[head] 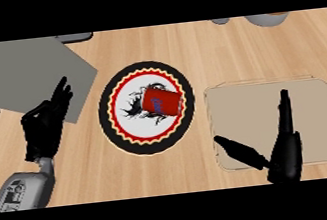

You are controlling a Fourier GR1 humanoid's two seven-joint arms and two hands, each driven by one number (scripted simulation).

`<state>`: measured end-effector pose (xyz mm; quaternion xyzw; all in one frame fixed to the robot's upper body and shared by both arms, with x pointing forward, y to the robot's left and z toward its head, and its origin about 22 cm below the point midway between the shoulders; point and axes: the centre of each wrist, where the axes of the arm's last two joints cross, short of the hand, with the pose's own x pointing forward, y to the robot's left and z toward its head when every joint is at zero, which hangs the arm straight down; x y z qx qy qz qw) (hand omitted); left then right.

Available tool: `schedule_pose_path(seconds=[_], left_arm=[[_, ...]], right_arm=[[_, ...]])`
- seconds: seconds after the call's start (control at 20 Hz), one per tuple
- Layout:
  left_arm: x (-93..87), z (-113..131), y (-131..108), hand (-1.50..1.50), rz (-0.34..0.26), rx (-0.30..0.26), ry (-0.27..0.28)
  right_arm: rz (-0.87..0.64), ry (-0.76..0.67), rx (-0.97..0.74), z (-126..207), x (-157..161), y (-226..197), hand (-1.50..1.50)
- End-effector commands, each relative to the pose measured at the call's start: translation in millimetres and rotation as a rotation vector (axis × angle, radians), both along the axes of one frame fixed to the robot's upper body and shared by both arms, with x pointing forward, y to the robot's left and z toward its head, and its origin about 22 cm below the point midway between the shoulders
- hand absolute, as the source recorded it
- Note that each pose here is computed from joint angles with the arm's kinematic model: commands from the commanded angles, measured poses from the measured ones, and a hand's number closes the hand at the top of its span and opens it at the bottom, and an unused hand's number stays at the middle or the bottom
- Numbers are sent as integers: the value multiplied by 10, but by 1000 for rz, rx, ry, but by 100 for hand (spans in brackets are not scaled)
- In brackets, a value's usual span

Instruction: Pick the can from the tray and place it in the plate

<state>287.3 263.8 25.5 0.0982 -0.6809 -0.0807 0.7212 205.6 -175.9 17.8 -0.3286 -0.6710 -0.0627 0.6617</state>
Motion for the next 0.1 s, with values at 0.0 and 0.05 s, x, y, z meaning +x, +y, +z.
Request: schedule_pose_path(seconds=[0.0, 0.05], left_arm=[[202, 184, 25, 0, -42, 16, -46], [-42, 423, -37, 0, -34, 17, -42]], right_arm=[[-7, 1, 7, 1, -149, -210, -150], [-9, 18, 14, -32, -211, -243, -150]])
